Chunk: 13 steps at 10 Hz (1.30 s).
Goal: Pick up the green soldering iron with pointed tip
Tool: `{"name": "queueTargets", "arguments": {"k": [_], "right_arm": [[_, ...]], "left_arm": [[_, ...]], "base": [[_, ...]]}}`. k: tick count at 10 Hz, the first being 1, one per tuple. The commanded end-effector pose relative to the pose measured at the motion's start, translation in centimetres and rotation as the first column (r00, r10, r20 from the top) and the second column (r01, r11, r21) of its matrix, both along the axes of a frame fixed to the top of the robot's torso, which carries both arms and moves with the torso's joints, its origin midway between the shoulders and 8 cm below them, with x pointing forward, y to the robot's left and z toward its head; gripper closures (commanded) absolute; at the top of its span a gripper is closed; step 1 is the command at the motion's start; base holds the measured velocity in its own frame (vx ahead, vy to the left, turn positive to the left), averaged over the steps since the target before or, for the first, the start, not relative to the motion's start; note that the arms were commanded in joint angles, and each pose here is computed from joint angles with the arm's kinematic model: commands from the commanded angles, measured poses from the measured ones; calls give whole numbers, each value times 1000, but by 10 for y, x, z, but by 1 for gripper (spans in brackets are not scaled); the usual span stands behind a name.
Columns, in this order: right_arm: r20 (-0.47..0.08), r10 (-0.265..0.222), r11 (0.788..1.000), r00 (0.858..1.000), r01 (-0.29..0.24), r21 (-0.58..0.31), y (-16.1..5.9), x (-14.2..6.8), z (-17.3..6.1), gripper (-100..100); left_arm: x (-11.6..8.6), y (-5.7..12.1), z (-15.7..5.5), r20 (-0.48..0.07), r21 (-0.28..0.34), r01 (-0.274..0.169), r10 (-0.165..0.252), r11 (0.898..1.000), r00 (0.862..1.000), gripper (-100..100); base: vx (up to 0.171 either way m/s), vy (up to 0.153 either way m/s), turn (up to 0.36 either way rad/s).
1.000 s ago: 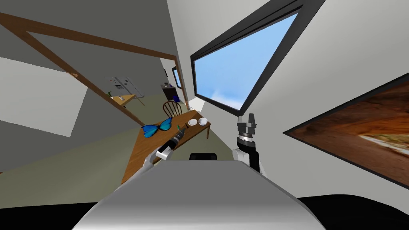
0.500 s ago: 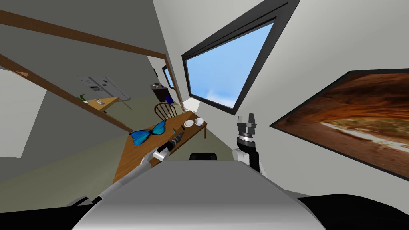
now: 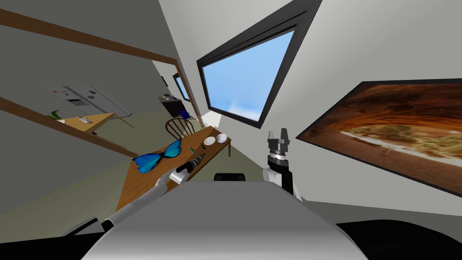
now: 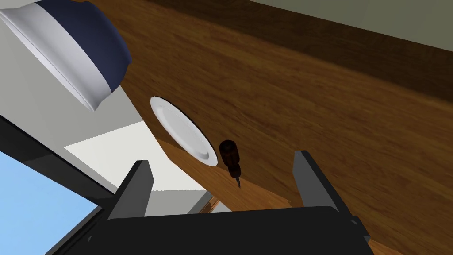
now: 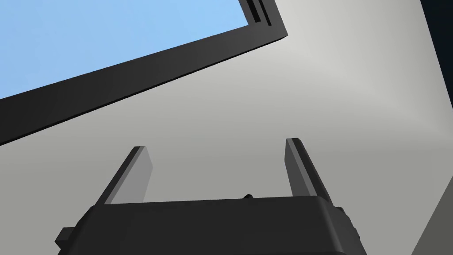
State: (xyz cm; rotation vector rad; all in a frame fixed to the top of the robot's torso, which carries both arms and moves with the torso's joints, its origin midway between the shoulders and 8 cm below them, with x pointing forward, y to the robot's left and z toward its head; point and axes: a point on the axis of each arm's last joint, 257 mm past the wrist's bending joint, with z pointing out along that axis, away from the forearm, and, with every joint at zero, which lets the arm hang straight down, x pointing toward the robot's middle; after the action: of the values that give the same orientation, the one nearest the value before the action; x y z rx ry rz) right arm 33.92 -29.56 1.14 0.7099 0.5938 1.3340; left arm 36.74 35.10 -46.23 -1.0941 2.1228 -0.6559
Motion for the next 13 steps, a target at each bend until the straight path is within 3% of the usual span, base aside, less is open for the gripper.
{"name": "queueTargets", "arguments": {"k": [1, 2, 4, 5, 6, 7, 9, 10, 12, 13], "right_arm": [[0, 0, 1000, 1000, 0, 0, 0, 0, 0, 0], [0, 0, 1000, 1000, 0, 0, 0, 0, 0, 0], [0, 0, 1000, 1000, 0, 0, 0, 0, 0, 0], [0, 0, 1000, 1000, 0, 0, 0, 0, 0, 0], [0, 0, 1000, 1000, 0, 0, 0, 0, 0, 0], [0, 0, 1000, 1000, 0, 0, 0, 0, 0, 0], [0, 0, 1000, 1000, 0, 0, 0, 0, 0, 0], [0, 0, 1000, 1000, 0, 0, 0, 0, 0, 0], [0, 0, 1000, 1000, 0, 0, 0, 0, 0, 0], [0, 0, 1000, 1000, 0, 0, 0, 0, 0, 0]], "left_arm": [[-8, 18, -15, -59, 38, 0, 2, 999, 998, -100], [-11, 25, -19, -69, 48, -9, 12, 999, 998, -100], [-31, 64, -38, -166, 126, -14, 35, 992, 986, -100], [-35, 70, -41, -174, 136, -22, 45, 991, 984, -100], [-46, 94, -48, -217, 179, -26, 65, 983, 974, -100], [-46, 94, -48, -218, 180, -27, 67, 983, 974, -100], [-65, 135, -56, -287, 258, -30, 106, 966, 952, -100], [-68, 142, -57, -293, 267, -36, 117, 963, 949, -100], [-90, 184, -61, -352, 345, -40, 169, 938, 921, -100], [-90, 184, -61, -352, 345, -40, 169, 938, 921, -100]], "base": [[16, 11, -214], [14, 16, -125], [18, 27, -286], [17, 34, -101], [13, 26, -181], [11, 22, -100], [23, 28, -239], [22, 41, -93], [30, 35, -215], [22, 38, -76]]}}
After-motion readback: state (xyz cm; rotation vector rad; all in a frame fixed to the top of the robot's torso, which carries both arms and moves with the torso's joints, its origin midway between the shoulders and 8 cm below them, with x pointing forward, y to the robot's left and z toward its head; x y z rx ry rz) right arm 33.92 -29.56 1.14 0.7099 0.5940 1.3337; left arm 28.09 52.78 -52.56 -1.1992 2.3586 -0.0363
